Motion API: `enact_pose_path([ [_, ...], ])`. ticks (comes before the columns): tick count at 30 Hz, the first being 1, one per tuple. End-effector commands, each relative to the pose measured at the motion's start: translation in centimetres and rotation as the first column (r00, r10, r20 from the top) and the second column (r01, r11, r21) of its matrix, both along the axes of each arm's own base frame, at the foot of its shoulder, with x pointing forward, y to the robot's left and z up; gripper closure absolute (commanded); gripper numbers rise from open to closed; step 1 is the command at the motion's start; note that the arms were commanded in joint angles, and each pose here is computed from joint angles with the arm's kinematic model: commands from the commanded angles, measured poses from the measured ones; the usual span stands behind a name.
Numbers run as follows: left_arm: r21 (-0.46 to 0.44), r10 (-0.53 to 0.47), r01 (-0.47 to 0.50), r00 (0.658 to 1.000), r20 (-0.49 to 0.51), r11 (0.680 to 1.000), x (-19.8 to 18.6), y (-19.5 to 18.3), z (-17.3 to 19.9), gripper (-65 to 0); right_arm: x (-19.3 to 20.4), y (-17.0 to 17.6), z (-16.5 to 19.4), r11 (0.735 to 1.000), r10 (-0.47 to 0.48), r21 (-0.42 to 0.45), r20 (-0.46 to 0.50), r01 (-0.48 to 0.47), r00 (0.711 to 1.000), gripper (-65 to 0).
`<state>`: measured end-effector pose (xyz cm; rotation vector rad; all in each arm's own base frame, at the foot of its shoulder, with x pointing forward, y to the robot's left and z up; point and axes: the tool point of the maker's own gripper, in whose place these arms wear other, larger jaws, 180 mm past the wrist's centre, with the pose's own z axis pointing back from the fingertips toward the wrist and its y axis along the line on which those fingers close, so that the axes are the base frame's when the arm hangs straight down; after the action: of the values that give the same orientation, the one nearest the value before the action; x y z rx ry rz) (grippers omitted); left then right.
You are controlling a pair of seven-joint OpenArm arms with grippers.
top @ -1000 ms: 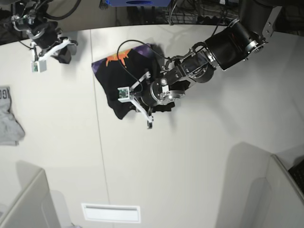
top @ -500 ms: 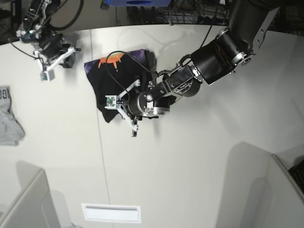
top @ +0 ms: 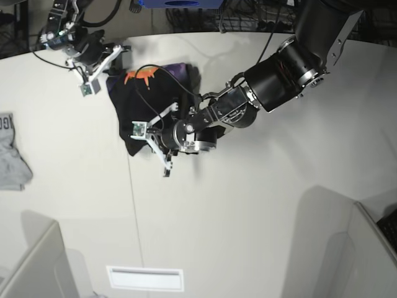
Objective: Fold the T-shirt properly
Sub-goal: 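Grasp the bundle edge with the left gripper and flip it over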
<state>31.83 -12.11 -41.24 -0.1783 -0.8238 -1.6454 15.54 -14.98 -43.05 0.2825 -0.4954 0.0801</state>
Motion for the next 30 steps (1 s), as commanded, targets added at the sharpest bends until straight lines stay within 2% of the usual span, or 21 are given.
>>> enact_pose_path([
  [1,-0.050,-0.021,0.021,1.000,0.012,0.999,0.5,-1.2,1.4,0.0,1.0,0.2,1.1,1.000,0.013,0.003,0.056,-0.013,0.998,0.0],
  [9,-0.032,-0.002,0.003,1.000,0.002,0.999,1.6,-0.5,0.6,0.0,0.3,1.2,0.8,0.999,0.030,0.015,0.036,-0.031,0.999,0.0],
  [12,-0.028,-0.004,0.004,1.000,0.023,1.000,2.5,-0.4,1.2,0.0,0.5,-1.7,0.8,0.997,-0.076,-0.024,0.031,0.076,0.997,0.0],
  [14,-0.023,-0.017,0.018,1.000,0.019,1.000,2.4,-0.4,1.3,0.0,1.4,-3.0,1.2,0.993,-0.110,-0.041,0.051,0.112,0.993,0.0],
  [21,-0.002,-0.067,0.067,0.998,-0.012,0.998,1.6,-0.4,1.1,0.0,5.5,-6.9,2.3,0.985,-0.127,-0.099,0.117,0.138,0.985,0.0],
  [25,-0.002,-0.067,0.067,0.998,-0.010,0.998,1.6,-0.4,1.2,0.0,6.9,-7.0,1.9,0.986,-0.135,-0.084,0.120,0.146,0.984,0.0],
  [30,-0.008,-0.069,0.069,0.998,-0.009,0.998,1.6,-0.8,1.3,0.0,6.1,-4.4,1.1,0.995,-0.069,-0.062,0.088,0.075,0.994,0.0],
])
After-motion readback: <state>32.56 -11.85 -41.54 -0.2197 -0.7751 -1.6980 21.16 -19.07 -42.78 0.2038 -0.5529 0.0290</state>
